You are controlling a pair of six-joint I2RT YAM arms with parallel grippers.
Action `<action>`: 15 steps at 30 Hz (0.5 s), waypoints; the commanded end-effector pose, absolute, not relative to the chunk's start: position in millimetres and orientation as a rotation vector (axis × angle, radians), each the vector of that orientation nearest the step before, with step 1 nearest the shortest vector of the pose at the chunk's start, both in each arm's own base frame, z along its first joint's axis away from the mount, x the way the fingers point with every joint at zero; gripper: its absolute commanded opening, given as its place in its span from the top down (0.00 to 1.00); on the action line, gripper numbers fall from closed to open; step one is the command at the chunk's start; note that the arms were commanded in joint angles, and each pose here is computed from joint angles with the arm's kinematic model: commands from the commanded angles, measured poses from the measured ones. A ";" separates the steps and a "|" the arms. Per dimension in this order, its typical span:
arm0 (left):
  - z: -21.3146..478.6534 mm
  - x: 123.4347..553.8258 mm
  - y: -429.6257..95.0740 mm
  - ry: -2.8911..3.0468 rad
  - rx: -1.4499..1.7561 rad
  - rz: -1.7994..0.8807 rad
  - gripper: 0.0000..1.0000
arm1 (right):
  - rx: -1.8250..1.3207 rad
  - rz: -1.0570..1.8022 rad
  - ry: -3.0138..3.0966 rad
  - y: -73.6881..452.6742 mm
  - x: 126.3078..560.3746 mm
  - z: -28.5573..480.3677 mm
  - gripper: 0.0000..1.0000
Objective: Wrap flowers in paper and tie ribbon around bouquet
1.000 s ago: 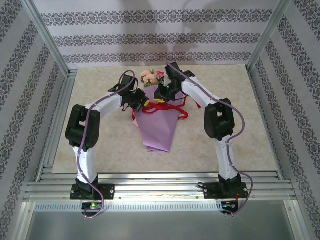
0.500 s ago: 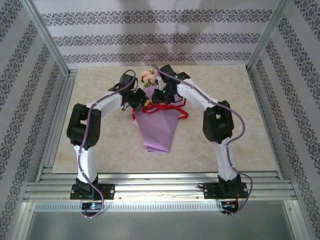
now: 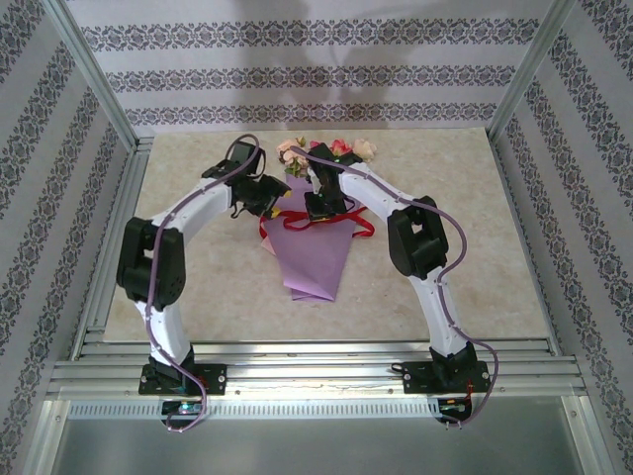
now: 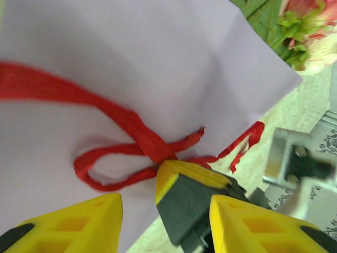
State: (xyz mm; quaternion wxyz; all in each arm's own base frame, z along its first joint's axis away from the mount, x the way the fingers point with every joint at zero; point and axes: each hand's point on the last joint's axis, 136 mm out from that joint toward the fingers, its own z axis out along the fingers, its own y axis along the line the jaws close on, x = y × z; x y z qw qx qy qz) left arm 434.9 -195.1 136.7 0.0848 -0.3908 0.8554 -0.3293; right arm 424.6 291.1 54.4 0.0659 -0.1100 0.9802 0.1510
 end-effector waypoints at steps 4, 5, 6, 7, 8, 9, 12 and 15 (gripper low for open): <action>117.1 403.0 -200.2 2.604 -1.355 -0.876 0.55 | -0.304 0.504 2.944 294.7 429.6 64.2 0.86; 113.6 402.4 -202.6 2.628 -1.352 -0.848 0.55 | -0.301 0.509 2.945 295.1 429.5 64.2 0.86; 110.1 401.9 -204.5 2.648 -1.345 -0.820 0.55 | -0.298 0.511 2.948 294.6 429.1 63.5 0.86; 106.4 401.1 -206.4 2.666 -1.336 -0.793 0.55 | -0.294 0.517 2.952 294.6 428.6 62.8 0.86; 101.8 399.9 -207.1 2.680 -1.336 -0.759 0.55 | -0.288 0.527 2.956 294.1 428.5 61.8 0.86; 98.6 398.7 -207.1 2.692 -1.337 -0.735 0.55 | -0.283 0.534 2.957 293.8 428.8 61.4 0.86; 84.6 390.3 -206.5 2.734 -1.371 -0.659 0.52 | -0.276 0.546 2.960 293.7 427.6 60.2 0.86; 71.0 386.8 -208.4 2.720 -1.448 -0.657 0.51 | -0.273 0.555 2.960 294.5 426.8 59.6 0.86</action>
